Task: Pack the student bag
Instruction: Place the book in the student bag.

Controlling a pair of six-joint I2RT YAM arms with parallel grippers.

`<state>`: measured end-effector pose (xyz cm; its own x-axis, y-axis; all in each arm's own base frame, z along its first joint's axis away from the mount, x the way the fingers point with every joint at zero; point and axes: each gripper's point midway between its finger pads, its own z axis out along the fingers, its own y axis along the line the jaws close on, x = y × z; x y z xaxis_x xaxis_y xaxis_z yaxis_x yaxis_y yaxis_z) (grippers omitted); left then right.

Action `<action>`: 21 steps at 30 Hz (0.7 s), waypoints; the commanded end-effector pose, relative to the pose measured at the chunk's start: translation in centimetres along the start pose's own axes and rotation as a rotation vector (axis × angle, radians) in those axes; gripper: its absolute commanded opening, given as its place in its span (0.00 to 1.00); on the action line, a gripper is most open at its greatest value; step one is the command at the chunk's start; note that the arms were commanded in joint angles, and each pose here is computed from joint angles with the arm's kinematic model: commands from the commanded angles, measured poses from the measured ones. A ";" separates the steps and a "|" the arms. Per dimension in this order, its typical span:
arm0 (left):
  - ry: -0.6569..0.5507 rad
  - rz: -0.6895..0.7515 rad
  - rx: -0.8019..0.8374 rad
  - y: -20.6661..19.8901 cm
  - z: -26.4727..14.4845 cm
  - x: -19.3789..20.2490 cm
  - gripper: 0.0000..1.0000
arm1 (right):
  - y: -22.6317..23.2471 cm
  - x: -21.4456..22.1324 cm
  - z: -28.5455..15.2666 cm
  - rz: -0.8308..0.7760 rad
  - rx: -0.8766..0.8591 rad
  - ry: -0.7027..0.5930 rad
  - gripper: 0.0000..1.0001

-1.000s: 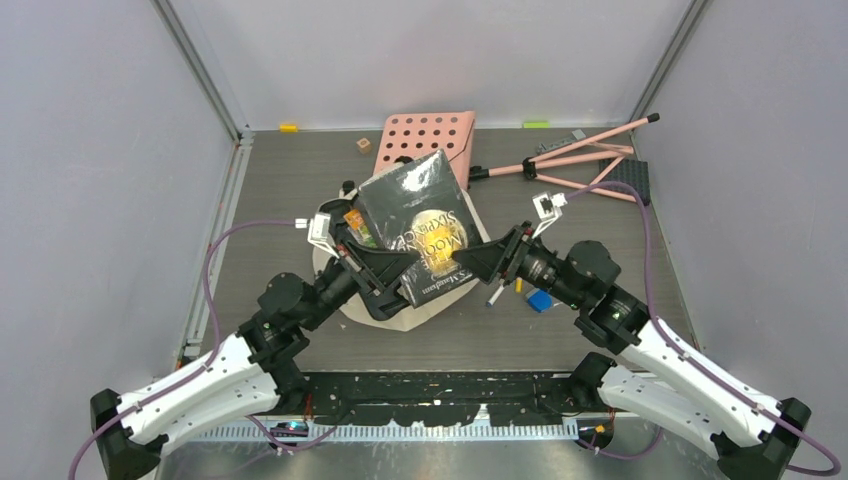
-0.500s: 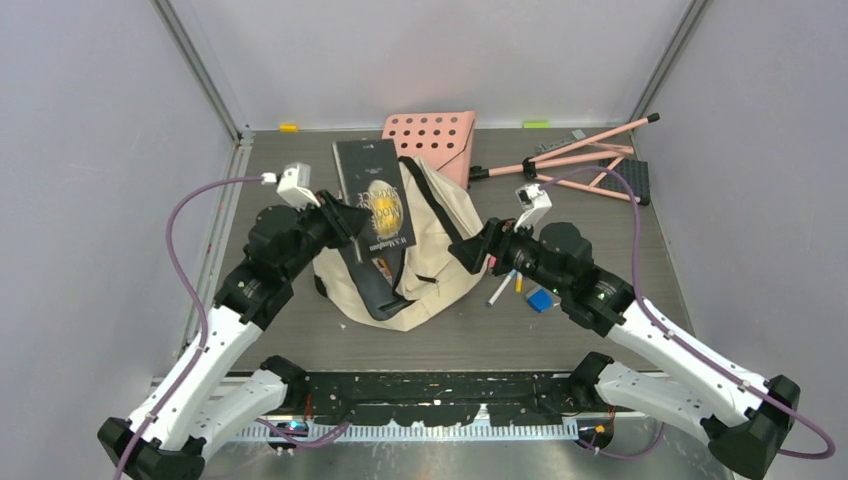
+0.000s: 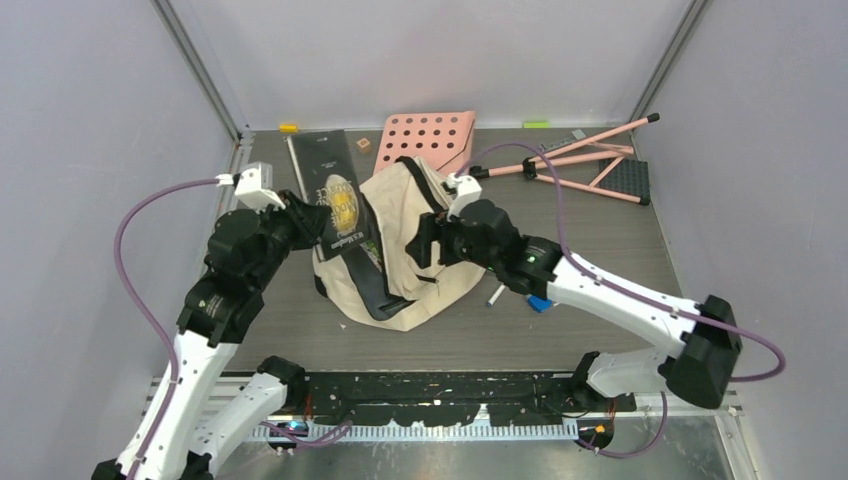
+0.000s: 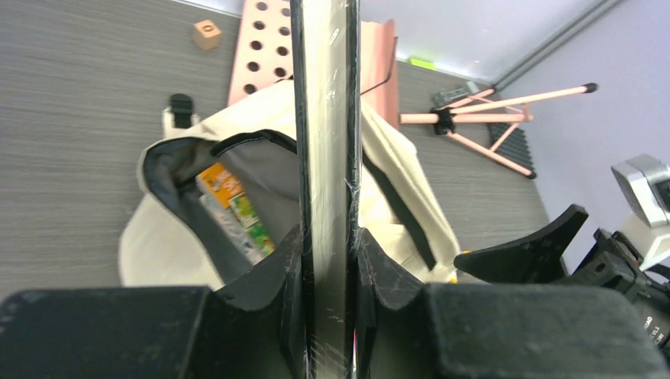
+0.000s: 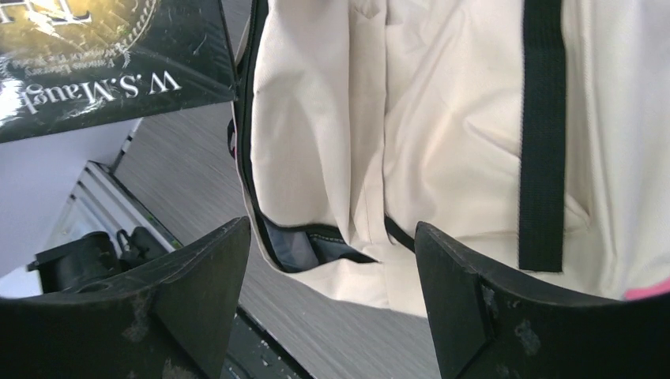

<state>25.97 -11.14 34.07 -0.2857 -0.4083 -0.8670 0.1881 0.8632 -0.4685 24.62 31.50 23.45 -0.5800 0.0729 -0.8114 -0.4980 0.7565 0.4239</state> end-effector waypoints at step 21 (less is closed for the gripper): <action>-0.114 0.086 -0.012 0.7 -2.5 -2.1 0.00 | 6.2 1.6 8.0 -0.270 0.100 0.008 0.84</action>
<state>23.26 -8.42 31.70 -0.3013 -0.3127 -0.9008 0.1296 0.9225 -0.3636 25.25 41.04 18.09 -0.5198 -0.2115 -0.8277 -0.5853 0.7939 0.1647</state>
